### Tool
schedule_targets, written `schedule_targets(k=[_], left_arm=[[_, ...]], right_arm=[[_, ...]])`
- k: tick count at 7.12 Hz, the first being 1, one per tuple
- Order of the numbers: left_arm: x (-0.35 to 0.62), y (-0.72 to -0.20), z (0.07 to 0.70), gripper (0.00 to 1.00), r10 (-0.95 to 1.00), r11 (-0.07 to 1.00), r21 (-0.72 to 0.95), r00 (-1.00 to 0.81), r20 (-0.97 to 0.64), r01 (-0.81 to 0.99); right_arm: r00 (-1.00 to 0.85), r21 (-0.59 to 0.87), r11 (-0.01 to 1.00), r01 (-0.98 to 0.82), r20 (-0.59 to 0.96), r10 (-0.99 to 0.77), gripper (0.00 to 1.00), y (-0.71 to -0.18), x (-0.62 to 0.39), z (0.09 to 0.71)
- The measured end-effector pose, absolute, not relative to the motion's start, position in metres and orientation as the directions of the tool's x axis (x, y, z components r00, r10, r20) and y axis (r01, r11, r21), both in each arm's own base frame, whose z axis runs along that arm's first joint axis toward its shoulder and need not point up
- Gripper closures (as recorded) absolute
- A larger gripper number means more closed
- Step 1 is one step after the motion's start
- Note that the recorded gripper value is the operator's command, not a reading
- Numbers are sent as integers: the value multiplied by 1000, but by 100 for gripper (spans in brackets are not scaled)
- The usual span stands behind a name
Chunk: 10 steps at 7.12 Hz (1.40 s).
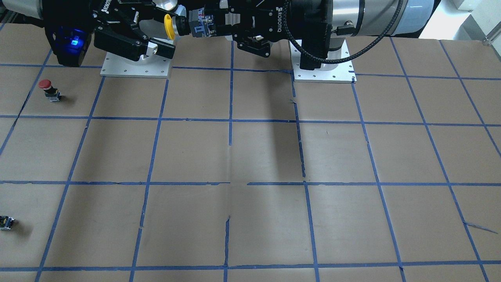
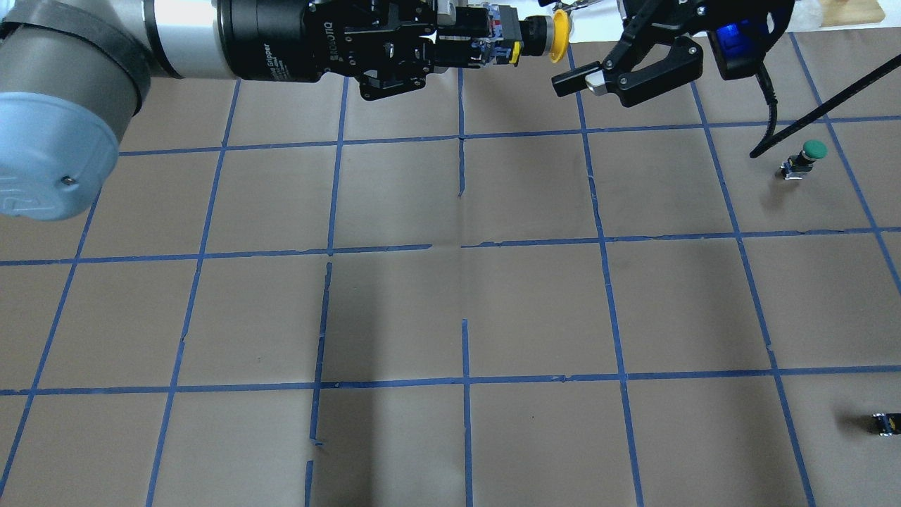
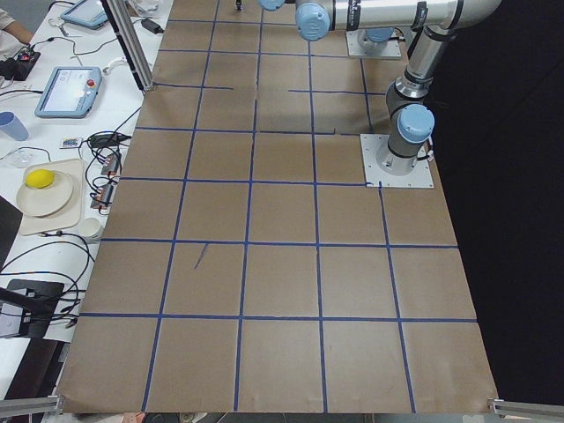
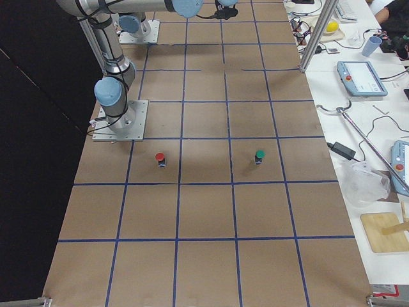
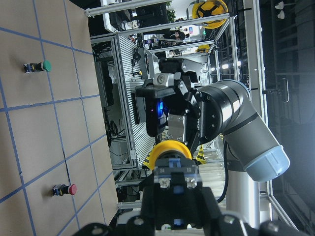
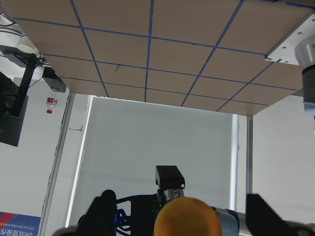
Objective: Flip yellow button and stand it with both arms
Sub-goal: 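Grasp the yellow cap with the right gripper and open the left gripper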
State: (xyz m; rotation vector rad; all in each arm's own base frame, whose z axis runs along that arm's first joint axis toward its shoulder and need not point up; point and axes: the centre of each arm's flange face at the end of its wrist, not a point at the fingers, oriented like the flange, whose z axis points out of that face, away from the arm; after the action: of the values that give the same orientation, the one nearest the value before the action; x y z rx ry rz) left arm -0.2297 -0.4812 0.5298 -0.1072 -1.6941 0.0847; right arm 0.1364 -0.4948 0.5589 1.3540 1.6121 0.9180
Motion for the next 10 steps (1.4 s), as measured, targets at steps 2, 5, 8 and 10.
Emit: schedule_targets(k=[2, 5, 8, 10], left_arm=[[-230, -482, 529, 76, 125, 992, -123, -125, 984, 22], [-230, -483, 528, 76, 140, 990, -139, -127, 982, 22], [-230, -483, 528, 73, 139, 990, -137, -128, 982, 22], [-230, -483, 528, 1, 128, 992, -127, -131, 983, 21]], right_arm=[[-84, 909, 153, 388, -130, 988, 19, -494, 136, 560], [-81, 914, 139, 381, -117, 990, 57, -487, 138, 564], [-83, 914, 137, 383, -114, 990, 78, -486, 138, 563], [-83, 913, 135, 384, -112, 990, 78, -486, 138, 562]])
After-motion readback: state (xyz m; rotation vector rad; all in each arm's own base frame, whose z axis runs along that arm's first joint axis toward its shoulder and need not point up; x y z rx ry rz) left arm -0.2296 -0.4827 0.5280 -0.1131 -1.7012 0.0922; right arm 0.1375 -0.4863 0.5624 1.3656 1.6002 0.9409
